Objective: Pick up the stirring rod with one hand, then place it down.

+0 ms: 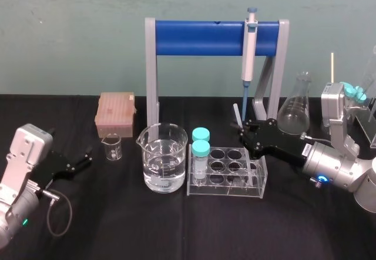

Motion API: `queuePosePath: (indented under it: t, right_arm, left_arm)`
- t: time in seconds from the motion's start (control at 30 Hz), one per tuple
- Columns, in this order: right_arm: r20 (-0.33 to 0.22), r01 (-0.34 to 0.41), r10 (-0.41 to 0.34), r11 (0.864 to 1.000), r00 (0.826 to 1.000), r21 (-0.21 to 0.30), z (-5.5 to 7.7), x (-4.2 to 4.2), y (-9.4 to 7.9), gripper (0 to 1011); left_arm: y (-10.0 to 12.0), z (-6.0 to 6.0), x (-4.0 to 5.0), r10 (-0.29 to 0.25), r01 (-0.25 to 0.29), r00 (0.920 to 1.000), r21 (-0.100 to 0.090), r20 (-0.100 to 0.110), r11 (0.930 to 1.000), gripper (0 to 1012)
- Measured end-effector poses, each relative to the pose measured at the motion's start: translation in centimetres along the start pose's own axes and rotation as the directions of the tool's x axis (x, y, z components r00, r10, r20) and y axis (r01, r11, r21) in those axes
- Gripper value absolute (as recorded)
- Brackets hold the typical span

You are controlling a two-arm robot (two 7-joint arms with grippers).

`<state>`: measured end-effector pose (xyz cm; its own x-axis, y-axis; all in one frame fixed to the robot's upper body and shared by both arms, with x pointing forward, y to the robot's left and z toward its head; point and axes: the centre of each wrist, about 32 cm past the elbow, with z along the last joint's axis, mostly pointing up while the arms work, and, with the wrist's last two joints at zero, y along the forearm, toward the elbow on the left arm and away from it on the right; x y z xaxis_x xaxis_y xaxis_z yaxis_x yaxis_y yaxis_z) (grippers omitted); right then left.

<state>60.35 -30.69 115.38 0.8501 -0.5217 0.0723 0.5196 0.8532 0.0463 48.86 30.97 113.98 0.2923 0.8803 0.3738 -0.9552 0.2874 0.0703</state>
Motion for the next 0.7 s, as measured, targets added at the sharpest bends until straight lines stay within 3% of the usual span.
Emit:
queuePosePath:
  t: [0.23,0.7]
  right_arm:
    - [0.000,0.001,-0.001,1.000,1.000,0.002,0.02,0.00,-0.02,100]
    - [0.001,0.002,-0.002,1.000,1.000,0.003,0.03,0.00,-0.05,537]
  left_arm:
    - [0.00,0.00,0.00,0.000,0.000,1.0000,0.000,0.000,1.0000,1000]
    - [0.00,0.00,0.00,0.000,0.000,1.0000,0.000,0.000,1.0000,1000]
